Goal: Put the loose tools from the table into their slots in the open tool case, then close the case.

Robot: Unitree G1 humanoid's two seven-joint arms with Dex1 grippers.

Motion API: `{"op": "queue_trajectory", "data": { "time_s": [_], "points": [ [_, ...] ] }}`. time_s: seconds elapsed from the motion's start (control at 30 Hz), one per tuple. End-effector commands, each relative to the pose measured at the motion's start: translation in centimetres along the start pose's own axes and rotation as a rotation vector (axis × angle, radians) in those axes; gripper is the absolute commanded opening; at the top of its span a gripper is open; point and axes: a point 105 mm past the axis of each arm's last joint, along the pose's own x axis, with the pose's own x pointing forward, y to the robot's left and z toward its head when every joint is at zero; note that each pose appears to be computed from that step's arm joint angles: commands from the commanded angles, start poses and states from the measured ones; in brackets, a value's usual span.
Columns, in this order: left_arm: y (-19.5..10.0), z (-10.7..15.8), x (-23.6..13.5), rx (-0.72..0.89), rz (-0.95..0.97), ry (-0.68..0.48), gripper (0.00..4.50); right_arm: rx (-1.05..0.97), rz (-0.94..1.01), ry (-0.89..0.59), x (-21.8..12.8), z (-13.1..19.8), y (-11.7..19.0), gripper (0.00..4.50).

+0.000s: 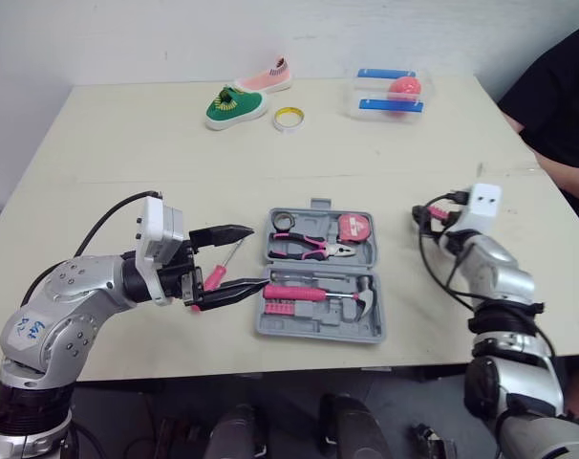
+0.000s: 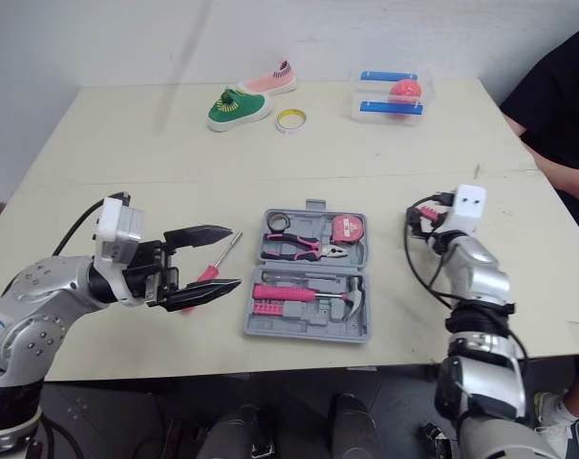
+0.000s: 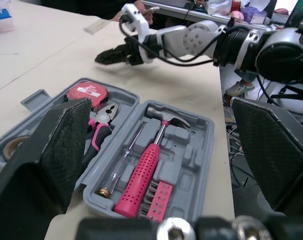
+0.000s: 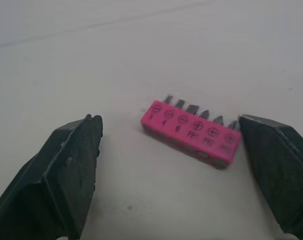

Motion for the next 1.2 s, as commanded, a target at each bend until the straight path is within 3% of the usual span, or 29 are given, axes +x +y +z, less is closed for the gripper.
{"op": "queue_trajectory", "data": {
  "time_s": [0.03, 0.67, 1.2],
  "points": [
    [0.1, 0.4, 0.2, 0.034, -0.007, -0.015, 4.49, -0.058, -0.106, -0.098, -0.7, 2.6, -0.1, 4.5],
    [-0.4, 0.3, 0.5, 0.024, -0.002, -0.029, 4.49, 0.084, -0.282, -0.057, 0.5, 1.0, 2.3, 4.5],
    [-0.8, 0.7, 0.8, 0.021, -0.02, -0.033, 4.49, 0.155, -0.431, -0.006, 0.9, -1.4, 2.0, 4.5]
  ]
}}
